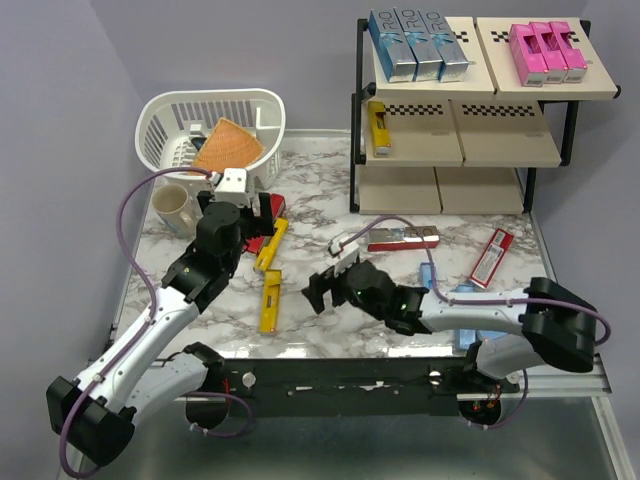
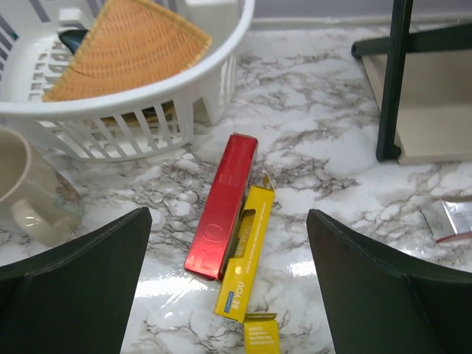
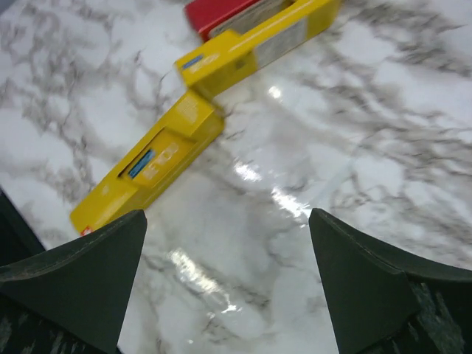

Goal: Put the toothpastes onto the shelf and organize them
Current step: Move the toothpaste to the center of the board.

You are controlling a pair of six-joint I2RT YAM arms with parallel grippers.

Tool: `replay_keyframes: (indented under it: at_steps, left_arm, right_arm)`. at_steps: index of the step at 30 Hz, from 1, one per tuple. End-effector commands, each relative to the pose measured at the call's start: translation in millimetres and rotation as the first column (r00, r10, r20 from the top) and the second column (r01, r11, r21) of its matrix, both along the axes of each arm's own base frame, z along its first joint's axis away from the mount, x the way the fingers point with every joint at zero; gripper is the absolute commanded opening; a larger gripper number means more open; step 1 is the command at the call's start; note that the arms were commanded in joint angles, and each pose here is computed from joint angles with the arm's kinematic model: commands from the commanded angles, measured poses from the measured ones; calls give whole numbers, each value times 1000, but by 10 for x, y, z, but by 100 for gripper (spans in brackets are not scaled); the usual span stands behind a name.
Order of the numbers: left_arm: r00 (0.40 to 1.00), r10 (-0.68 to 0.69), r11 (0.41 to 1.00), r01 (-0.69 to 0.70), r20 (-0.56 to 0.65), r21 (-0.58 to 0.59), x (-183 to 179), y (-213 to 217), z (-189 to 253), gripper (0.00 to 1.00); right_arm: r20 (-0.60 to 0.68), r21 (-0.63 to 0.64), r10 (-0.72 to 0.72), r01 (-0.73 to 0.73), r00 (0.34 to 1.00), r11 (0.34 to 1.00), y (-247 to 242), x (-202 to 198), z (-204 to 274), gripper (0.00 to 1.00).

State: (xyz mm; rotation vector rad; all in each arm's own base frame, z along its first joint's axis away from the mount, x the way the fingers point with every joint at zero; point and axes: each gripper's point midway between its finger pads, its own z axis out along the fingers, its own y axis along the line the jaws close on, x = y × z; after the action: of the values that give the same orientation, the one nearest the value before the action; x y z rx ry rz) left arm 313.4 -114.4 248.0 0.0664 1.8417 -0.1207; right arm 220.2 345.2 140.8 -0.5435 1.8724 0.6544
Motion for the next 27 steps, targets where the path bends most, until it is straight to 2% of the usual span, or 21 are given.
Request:
replay_keyframes:
  at_steps: [1,4,7,13,15,17,27]
  left_arm:
    - [980,158,987,-153,124,-50,-14,358,346,99]
    - [968,206,978,-199,145,-61,-26,496,414,99]
    - [960,234,972,-225,156,-71,-38,586,451,99]
    - [959,231,972,-220,164,-81,-42,606,475,99]
    - [960,228,973,-218,163,-80,-43,603,475,99]
    - [960,227,973,-216,165,-82,-44,604,486,99]
    - [966,201,978,-190,160,-85,-39,558,476,99]
  right_arm:
    - [-56,44,158,-156,986,987,615,-521,-93,100]
    - [-75,-35,208,-211,975,977,865,-748,-267,100]
    - [-56,-94,186,-191,981,977,1055,-764,-262,100]
    - [-54,-265,140,-150,989,952,1303,-717,-620,100]
    - [-49,-361,109,-120,993,925,1252,-684,-839,100]
    - [-51,-403,104,-116,993,908,1253,-686,-893,100]
    - [-13,-555,0,-7,1000,832,762,-570,-1193,99]
